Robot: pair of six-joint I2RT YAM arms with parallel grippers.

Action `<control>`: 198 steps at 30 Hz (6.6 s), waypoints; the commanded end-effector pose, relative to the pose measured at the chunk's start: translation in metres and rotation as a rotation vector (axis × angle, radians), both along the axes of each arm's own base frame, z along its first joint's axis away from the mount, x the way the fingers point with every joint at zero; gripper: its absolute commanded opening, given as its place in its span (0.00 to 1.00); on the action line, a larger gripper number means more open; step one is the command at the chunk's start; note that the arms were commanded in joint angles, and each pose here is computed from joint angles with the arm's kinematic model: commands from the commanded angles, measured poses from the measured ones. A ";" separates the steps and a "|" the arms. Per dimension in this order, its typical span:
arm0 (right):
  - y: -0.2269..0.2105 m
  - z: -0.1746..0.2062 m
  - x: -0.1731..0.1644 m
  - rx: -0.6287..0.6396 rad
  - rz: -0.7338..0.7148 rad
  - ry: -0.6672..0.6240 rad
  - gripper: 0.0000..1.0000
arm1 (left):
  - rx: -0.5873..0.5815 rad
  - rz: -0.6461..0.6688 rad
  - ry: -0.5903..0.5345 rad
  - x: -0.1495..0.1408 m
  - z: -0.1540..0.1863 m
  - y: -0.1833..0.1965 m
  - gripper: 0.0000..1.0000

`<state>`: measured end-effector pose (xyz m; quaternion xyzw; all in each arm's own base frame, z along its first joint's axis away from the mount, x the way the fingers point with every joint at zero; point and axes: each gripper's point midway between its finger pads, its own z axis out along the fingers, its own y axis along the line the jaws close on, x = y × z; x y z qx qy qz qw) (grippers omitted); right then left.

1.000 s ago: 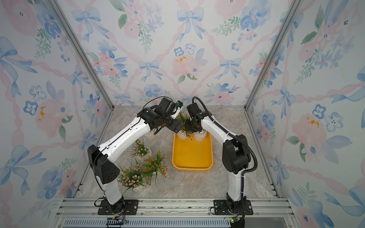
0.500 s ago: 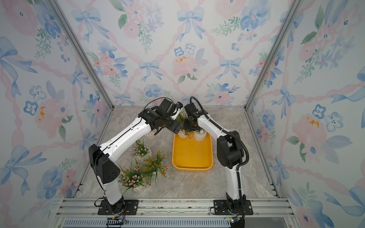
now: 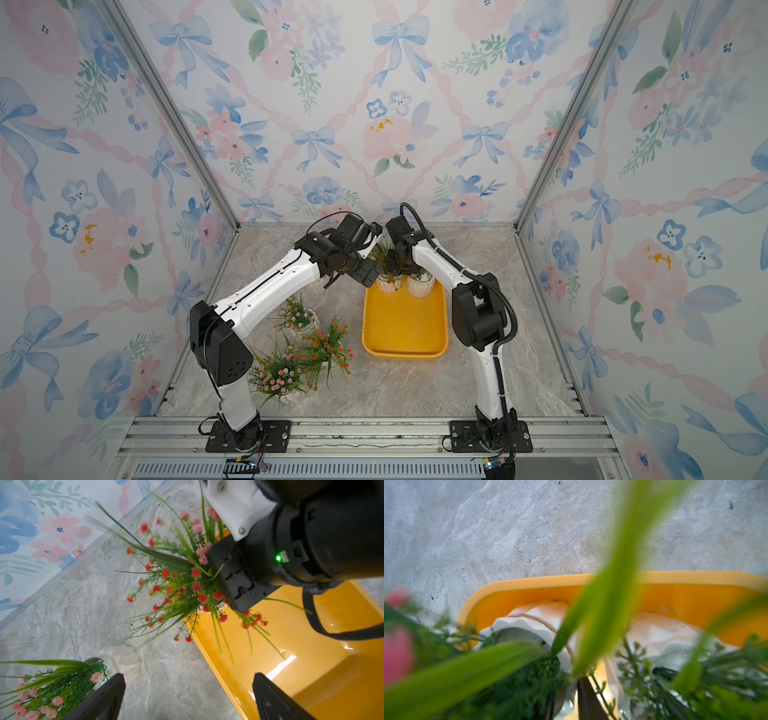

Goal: Put the potted gypsophila into the storage box
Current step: Place the baby's breath potted plant at the storage box, then pick up the baby's breath potted plant from the center of the board.

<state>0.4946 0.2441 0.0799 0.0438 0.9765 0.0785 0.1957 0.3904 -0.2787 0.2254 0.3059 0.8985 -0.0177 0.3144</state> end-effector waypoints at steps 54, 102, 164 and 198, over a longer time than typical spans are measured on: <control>0.139 0.126 -0.080 0.314 0.233 -0.270 0.58 | -0.225 0.568 -0.135 -0.047 0.033 0.160 0.98; 0.246 0.003 -0.082 0.468 0.002 -0.068 0.56 | -0.358 0.510 -0.157 -0.058 0.045 0.220 0.98; 0.217 -0.064 -0.038 0.309 -0.111 0.000 0.27 | -0.346 0.367 -0.106 -0.051 0.035 0.203 0.98; 0.202 -0.068 -0.062 0.158 -0.014 0.020 0.10 | -0.324 0.370 -0.106 -0.054 0.030 0.207 0.98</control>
